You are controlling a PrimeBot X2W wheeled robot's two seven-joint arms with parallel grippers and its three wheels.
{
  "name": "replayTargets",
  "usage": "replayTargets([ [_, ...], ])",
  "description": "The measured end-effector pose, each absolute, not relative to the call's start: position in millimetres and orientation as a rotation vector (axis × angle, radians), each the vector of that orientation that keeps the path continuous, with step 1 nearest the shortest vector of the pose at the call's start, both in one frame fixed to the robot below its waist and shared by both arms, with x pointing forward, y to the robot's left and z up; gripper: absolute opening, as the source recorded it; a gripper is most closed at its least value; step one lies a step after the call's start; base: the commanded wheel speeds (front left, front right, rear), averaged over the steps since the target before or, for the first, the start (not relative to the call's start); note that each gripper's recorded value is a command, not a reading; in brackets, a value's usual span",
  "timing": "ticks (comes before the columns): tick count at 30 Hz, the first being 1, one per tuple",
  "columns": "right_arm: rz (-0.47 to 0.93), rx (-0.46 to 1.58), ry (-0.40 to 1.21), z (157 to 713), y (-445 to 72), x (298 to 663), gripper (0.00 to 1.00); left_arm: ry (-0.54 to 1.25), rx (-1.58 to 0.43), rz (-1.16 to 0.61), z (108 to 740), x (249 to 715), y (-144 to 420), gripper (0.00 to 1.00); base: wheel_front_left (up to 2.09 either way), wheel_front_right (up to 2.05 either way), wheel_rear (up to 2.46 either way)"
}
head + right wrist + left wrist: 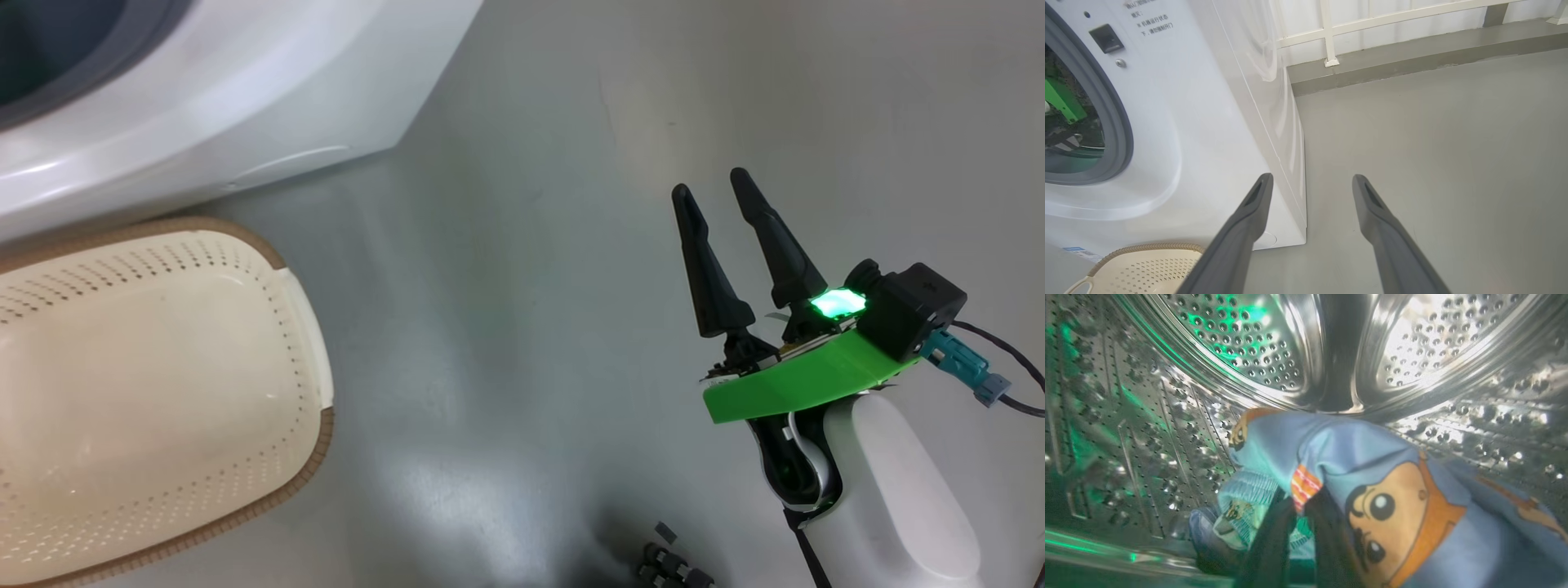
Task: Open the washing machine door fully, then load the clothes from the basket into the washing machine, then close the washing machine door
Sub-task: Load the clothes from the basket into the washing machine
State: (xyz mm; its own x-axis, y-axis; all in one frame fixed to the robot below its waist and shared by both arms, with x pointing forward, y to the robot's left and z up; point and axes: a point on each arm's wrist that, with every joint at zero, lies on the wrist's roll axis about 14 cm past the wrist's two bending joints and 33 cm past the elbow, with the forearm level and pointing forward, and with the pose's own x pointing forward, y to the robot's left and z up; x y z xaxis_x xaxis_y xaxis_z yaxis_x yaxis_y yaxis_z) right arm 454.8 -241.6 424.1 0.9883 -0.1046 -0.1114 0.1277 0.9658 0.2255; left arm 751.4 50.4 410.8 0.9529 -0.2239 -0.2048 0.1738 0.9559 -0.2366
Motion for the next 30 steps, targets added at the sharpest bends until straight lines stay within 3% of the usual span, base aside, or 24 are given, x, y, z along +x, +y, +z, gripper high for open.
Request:
replayTargets([
  [4,-0.124,0.232,0.109,420,-243,454,1.0,0.291,-0.186,-0.211,388,745,42,1.0,0.0,0.0,0.0],
  [14,-0.082,0.255,0.073,431,-230,465,1.0,0.302,-0.179,-0.24,400,733,43,1.0,0.0,0.0,0.0],
  [30,-0.021,0.289,-0.012,463,-213,474,1.0,0.215,-0.19,-0.31,432,685,51,1.0,0.0,0.0,0.0],
])
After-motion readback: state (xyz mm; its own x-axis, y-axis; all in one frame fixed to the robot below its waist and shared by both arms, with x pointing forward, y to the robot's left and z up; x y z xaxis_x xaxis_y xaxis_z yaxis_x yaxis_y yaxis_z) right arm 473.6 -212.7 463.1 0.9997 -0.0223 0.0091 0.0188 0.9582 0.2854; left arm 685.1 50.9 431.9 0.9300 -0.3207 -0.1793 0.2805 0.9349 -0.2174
